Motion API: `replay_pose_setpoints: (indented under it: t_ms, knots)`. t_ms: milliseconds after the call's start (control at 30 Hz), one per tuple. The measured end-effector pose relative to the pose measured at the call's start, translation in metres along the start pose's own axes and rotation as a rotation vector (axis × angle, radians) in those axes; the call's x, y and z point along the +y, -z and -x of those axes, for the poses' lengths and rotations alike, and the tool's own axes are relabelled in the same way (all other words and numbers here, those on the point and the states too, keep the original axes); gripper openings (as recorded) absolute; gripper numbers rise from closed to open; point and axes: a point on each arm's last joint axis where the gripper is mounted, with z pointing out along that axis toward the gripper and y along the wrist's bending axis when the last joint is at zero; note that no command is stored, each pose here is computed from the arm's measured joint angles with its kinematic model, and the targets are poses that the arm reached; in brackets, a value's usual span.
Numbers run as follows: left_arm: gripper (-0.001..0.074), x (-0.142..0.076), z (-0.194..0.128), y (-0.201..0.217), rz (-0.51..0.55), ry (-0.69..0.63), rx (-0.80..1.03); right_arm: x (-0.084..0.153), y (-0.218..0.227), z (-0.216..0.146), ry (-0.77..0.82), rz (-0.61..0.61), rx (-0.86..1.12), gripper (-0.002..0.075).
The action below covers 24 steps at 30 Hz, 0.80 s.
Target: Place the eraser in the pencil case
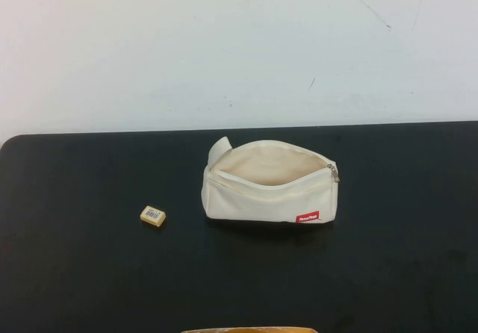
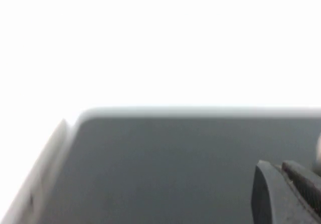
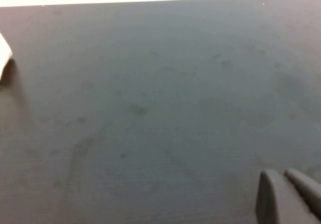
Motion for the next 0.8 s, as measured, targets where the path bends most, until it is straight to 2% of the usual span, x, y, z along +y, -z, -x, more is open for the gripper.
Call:
replay_pose_setpoints:
  t_ms: [233,367,567,667,800]
  knots:
    - [-0.0001,0.001,0.033,0.006,0.025,-0.049,-0.365,0.0,0.0,0.0,0.0,0.0,0.0,-0.0001]
    - [-0.0001,0.002,0.043,0.011,0.038,-0.063,-0.495,0.0,0.0,0.0,0.0,0.0,0.0,-0.0001]
    - [-0.0001,0.002,0.051,0.016,0.045,-0.061,-0.594,0.0,0.0,0.0,0.0,0.0,0.0,-0.0001]
    - [-0.0001,0.002,0.057,0.018,0.025,-0.002,-0.61,0.0,0.0,0.0,0.0,0.0,0.0,-0.0001]
    - [-0.0001,-0.004,0.097,0.028,-0.006,0.017,-0.509,0.0,0.0,0.0,0.0,0.0,0.0,-0.0001]
